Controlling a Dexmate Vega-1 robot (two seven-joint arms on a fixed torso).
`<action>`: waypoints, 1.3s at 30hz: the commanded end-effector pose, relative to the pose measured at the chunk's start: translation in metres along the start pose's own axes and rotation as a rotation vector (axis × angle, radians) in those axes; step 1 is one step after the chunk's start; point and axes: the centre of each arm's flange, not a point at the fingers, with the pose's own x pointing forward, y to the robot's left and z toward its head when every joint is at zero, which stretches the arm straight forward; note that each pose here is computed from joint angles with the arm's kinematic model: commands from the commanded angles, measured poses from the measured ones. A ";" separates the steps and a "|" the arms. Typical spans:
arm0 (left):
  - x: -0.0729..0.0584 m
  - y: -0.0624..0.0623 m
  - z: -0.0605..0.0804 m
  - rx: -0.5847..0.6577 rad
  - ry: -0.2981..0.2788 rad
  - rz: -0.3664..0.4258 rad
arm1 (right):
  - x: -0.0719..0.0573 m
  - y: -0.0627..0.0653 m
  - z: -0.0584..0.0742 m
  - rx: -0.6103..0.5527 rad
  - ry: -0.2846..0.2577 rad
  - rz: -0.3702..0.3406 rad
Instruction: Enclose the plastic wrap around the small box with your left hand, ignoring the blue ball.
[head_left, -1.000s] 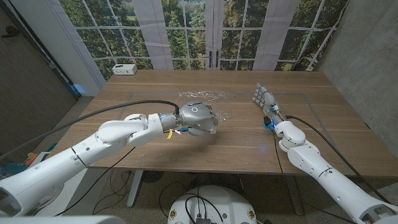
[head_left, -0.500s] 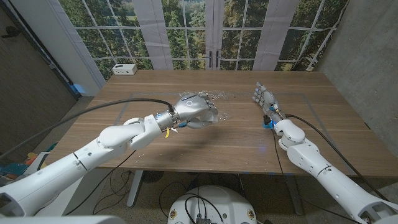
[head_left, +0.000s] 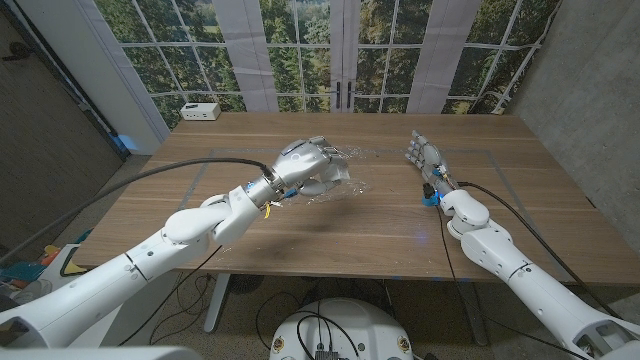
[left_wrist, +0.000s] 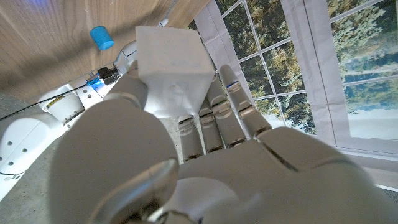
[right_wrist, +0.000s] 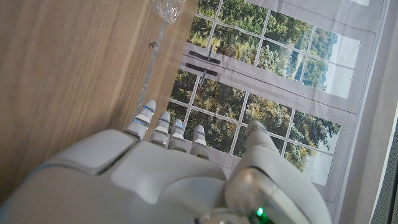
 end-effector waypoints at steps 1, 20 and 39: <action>-0.001 -0.003 -0.006 0.000 0.127 0.051 | 0.003 0.000 0.000 -0.003 0.002 0.003; 0.006 -0.006 -0.017 0.015 0.243 0.042 | 0.004 -0.001 0.001 -0.006 0.005 0.015; 0.028 -0.007 -0.035 0.119 0.251 -0.086 | 0.004 0.001 -0.002 -0.004 0.016 0.026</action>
